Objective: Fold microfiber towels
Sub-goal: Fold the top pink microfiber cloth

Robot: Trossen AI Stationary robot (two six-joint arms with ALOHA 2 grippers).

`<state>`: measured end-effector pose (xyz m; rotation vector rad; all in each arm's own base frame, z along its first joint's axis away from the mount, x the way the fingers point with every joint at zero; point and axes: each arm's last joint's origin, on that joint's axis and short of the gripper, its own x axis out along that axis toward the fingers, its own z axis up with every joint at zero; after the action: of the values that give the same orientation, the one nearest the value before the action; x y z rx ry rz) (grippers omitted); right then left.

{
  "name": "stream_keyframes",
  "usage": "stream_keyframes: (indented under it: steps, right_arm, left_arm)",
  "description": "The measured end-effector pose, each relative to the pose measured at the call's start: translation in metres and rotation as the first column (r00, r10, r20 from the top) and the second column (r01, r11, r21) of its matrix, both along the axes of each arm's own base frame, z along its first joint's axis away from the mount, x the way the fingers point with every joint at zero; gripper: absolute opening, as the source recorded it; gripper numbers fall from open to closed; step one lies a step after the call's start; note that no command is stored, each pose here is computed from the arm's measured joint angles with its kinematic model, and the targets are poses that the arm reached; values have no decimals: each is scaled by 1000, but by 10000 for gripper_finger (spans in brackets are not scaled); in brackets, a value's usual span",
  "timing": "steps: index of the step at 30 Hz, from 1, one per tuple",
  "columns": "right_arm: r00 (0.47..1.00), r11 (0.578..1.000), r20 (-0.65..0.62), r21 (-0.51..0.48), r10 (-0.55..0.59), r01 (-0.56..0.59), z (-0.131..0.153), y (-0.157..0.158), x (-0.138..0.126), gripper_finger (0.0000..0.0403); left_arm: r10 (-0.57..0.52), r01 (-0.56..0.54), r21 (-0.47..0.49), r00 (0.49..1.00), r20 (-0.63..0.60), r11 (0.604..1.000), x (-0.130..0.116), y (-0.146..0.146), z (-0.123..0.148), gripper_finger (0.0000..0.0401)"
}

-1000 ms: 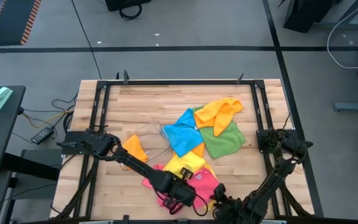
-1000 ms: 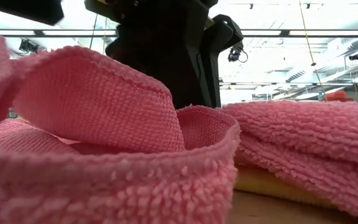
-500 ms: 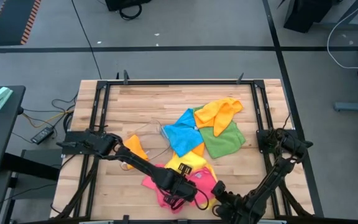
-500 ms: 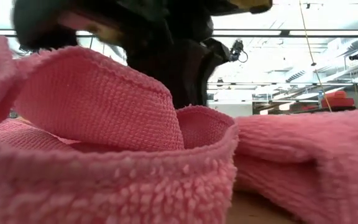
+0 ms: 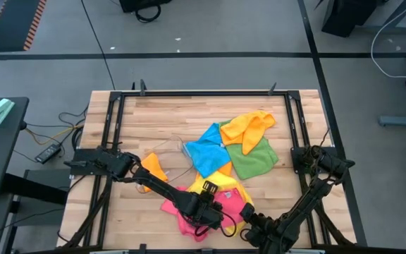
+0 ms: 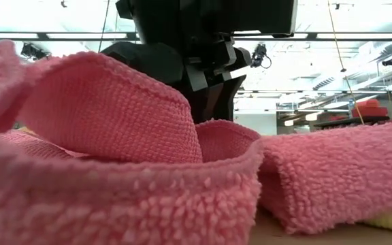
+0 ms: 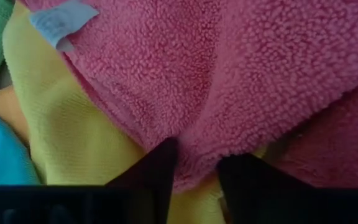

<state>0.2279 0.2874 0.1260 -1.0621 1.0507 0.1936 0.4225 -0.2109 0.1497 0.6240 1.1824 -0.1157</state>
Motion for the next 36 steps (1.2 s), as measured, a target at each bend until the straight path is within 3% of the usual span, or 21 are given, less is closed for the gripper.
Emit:
stream_keyframes:
  steps: [8, 13, 16, 20, 26, 30, 36]
  right_arm:
    - [999, 998, 27, 46, -40, 38, -6, -3, 4, 103]
    - [997, 994, 20, 83, -71, 69, -5, -2, 3, 35]
    - [995, 981, -21, 162, -100, 103, 3, -3, 2, 14]
    - [981, 930, -61, 312, -185, 195, 25, -9, 7, 9]
    - [939, 783, -128, 523, -318, 337, 66, -26, 14, 7]
    - [926, 742, -141, 561, -350, 366, 76, -30, 14, 6]
    - [898, 697, -214, 570, -384, 434, 66, -32, 22, 6]
  left_arm:
    - [-21, 21, 11, 1000, -17, 1000, -9, -6, 9, 208]
    - [-44, 44, 7, 999, -22, 999, -21, -17, 23, 219]
    - [-39, 41, -41, 998, 41, 998, -24, -26, 35, 213]
    - [-8, 37, -176, 987, 159, 984, -20, -44, 42, 200]
    - [133, -1, -383, 939, 317, 924, -12, -63, 53, 202]
    - [240, -44, -492, 908, 343, 869, -10, -69, 58, 222]
    - [388, -175, -570, 879, 277, 803, -5, -71, 36, 244]
